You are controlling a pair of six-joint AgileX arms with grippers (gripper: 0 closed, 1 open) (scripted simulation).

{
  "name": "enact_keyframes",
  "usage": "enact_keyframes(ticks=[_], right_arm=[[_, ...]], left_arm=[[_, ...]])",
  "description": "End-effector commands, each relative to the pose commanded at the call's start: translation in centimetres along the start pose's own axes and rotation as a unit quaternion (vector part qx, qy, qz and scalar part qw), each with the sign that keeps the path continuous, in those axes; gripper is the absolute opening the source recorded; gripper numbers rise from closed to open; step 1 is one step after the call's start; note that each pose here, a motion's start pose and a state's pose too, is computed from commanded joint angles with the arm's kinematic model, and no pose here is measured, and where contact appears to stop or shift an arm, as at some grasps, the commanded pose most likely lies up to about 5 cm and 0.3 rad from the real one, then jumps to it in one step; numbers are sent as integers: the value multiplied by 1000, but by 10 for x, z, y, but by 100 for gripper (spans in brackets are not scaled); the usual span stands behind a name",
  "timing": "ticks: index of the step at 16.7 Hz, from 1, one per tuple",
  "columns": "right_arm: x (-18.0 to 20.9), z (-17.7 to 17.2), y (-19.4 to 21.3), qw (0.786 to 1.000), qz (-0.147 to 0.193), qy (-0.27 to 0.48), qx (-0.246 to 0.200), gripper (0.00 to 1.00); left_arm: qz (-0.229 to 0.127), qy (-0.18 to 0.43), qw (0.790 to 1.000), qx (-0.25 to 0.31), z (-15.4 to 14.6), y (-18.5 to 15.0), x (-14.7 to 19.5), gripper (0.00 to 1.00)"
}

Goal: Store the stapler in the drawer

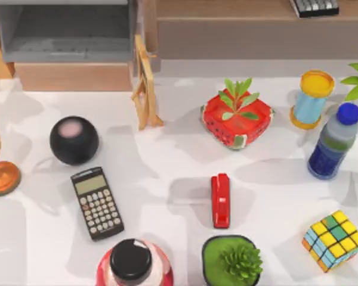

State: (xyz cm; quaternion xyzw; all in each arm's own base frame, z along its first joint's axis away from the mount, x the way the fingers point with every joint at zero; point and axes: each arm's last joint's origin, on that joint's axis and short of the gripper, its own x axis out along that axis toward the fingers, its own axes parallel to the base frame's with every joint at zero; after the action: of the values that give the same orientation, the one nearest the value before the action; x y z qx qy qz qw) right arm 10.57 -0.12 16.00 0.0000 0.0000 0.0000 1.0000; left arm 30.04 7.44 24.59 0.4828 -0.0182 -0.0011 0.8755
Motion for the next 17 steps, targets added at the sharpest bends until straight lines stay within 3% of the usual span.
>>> enact_keyframes(ticks=[4,9,12,17], right_arm=[[0,0,0,1000,0,0,0,100],[0,0,0,1000,0,0,0,100],[0,0,0,1000,0,0,0,100],[0,0,0,1000,0,0,0,100]], left_arm=[[-11,2,991,130,-69,-24,62,100],[-16,4,970,244,-143,-65,95,100],[-15,4,961,275,-164,-76,100,100],[-18,3,961,276,-164,-79,101,100]])
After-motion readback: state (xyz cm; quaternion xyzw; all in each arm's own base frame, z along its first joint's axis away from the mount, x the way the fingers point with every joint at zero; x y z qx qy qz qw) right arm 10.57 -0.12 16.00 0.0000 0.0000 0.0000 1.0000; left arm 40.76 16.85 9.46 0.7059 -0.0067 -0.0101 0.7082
